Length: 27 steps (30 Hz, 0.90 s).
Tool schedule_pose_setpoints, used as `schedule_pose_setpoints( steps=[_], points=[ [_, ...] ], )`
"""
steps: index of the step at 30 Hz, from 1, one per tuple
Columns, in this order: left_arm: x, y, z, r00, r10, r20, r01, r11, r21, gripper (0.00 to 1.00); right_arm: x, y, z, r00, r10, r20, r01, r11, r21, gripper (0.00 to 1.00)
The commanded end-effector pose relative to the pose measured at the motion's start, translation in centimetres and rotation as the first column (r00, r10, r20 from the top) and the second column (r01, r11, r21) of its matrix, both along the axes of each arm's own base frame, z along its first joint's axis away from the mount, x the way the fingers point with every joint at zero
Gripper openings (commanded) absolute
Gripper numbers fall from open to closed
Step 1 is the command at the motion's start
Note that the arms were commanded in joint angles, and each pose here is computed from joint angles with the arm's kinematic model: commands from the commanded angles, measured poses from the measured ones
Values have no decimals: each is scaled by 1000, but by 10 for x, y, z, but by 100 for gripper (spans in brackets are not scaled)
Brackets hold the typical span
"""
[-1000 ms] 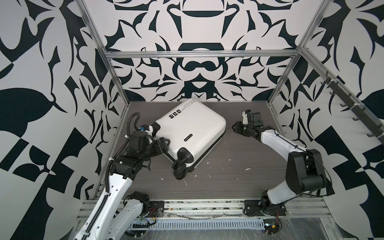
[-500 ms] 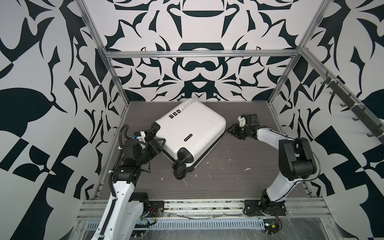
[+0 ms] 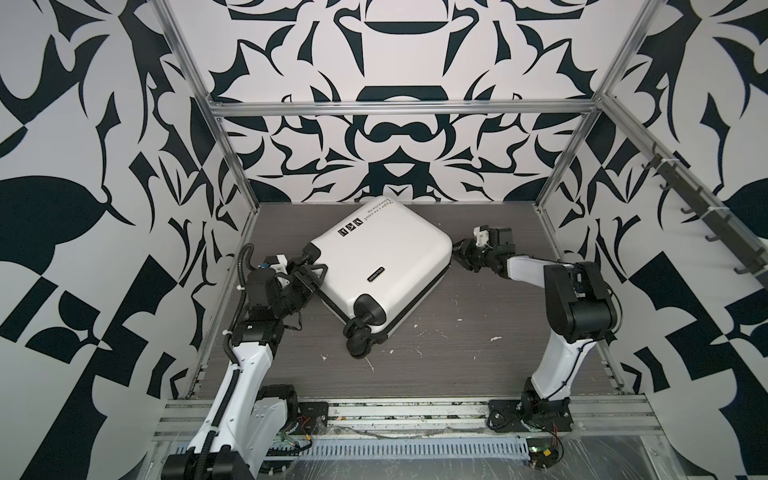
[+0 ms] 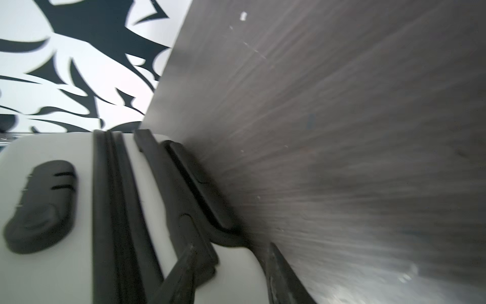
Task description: Pack the luggage
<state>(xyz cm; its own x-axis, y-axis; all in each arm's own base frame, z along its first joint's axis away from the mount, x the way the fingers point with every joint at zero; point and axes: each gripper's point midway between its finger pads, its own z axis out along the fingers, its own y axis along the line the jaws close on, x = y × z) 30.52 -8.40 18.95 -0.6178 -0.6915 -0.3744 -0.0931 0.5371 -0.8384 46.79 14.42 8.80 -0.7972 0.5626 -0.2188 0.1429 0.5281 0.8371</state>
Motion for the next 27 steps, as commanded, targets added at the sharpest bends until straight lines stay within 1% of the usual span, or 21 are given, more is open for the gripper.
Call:
schedule_pose_setpoints(
  steps=[1, 4, 10, 21, 27],
  points=[
    [-7, 4, -53, 985, 27, -172, -25, 1000, 18, 73, 10, 13, 33, 993, 24, 117, -38, 992, 118, 45],
    [-2, 3, -53, 985, 18, -169, -15, 1000, 19, 72, 8, 21, 34, 989, 48, 140, -69, 987, 145, 44],
    [4, 3, -53, 987, 9, -162, -5, 1000, 31, 72, -3, 33, 34, 982, 91, 166, -117, 981, 156, 43],
    [25, -6, -55, 984, -57, -166, 62, 998, 23, 71, -43, 34, 33, 978, 96, 183, -127, 979, 162, 42],
    [40, -14, -53, 982, -96, -163, 100, 995, 20, 71, -71, 34, 34, 976, 111, 186, -137, 981, 135, 41]
  ],
)
